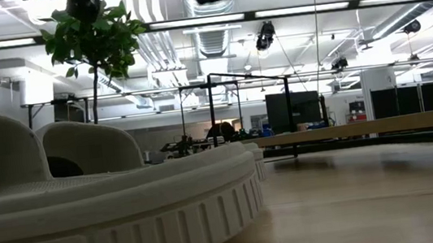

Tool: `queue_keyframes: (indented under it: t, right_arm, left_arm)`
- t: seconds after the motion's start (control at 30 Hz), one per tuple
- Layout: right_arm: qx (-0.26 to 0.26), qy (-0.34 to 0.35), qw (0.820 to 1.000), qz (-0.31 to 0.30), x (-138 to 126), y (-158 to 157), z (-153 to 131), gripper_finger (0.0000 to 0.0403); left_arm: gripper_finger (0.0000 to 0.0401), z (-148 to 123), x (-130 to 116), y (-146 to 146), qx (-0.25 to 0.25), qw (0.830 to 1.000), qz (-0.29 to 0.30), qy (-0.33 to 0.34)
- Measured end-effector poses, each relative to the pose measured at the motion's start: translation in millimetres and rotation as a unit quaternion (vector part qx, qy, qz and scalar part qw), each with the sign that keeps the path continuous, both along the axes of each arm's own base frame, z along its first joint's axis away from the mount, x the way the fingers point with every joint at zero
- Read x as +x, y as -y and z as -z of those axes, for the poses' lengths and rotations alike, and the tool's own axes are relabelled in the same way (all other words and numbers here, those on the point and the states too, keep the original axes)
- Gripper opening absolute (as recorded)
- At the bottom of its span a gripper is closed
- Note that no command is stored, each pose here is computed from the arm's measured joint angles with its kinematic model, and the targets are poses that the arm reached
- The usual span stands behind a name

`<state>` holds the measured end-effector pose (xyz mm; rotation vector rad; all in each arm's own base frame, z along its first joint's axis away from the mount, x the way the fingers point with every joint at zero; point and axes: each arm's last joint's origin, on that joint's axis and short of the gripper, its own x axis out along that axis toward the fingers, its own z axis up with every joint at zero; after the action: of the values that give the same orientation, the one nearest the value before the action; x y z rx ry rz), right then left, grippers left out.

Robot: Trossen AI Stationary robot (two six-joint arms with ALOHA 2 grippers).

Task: Pick and place slides into the shelf
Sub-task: Put the top gray slide on the shelf

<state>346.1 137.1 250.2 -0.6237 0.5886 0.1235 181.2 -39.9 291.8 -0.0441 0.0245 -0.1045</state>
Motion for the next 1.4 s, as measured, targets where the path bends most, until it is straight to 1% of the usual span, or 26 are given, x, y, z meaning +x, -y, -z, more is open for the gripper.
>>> queue_keyframes:
  t: [0.03, 0.13, 0.43, 0.5, 0.63, 0.7, 0.77, 0.97, 1.03, 1.2, 1.3, 1.4]
  right_arm:
    - [-0.014, -0.005, 1.000, 0.006, 3.3, -1.9, 2.3, 0.0130]
    - [-0.031, -0.010, 0.999, 0.001, 11.2, -8.0, 6.5, 0.0127]
    - [-0.041, -0.008, 0.999, -0.008, 20.3, -13.3, 9.3, 0.0123]
    - [-0.033, -0.009, 0.999, -0.015, 20.3, -13.9, 9.4, 0.0121]
    - [0.018, -0.017, 0.999, -0.044, 21.2, -15.1, 9.5, 0.0119]
    - [0.042, -0.021, 0.998, -0.040, 22.2, -14.8, 11.0, 0.0119]
    - [0.050, -0.024, 0.998, -0.029, 23.1, -13.5, 13.3, 0.0123]
    - [0.019, -0.025, 0.998, -0.047, 27.2, -14.8, 20.6, 0.0145]
    - [0.015, -0.020, 0.998, -0.052, 31.1, -16.1, 25.7, 0.0153]
    - [-0.020, -0.014, 0.997, -0.072, 42.3, -17.5, 43.9, 0.0170]
    - [-0.037, -0.006, 0.996, -0.078, 48.7, -18.2, 54.0, 0.0173]
    - [-0.068, 0.004, 0.994, -0.087, 54.5, -18.4, 62.3, 0.0169]
  left_arm:
    - [0.0164, -0.7, -0.6, -0.2, 0.000, 1.000, 0.000, 0.002]
    - [0.0164, -2.4, -3.0, -0.7, -0.002, 1.000, 0.000, 0.006]
    - [0.0164, -3.1, -8.4, -2.0, -0.001, 1.000, 0.000, 0.001]
    - [0.0164, -3.6, -8.9, -2.1, -0.001, 1.000, 0.000, 0.003]
    - [0.0164, -2.9, -8.6, -2.1, -0.001, 1.000, 0.000, 0.001]
    - [0.0164, -2.9, -8.6, -2.1, -0.001, 1.000, 0.000, 0.001]
    - [0.0164, -3.0, -8.7, -2.1, -0.001, 1.000, 0.000, 0.001]
    - [0.0164, -3.2, -8.9, -2.1, 0.000, 1.000, 0.000, 0.002]
    - [0.0164, -2.9, -8.5, -2.0, 0.000, 1.000, 0.000, 0.001]
    - [0.0164, -3.1, -8.7, -2.1, 0.000, 1.000, 0.000, 0.002]
    - [0.0164, -3.2, -9.1, -2.2, 0.000, 1.000, 0.000, 0.003]
    - [0.0164, -2.7, -8.9, -2.1, 0.001, 1.000, 0.000, 0.001]
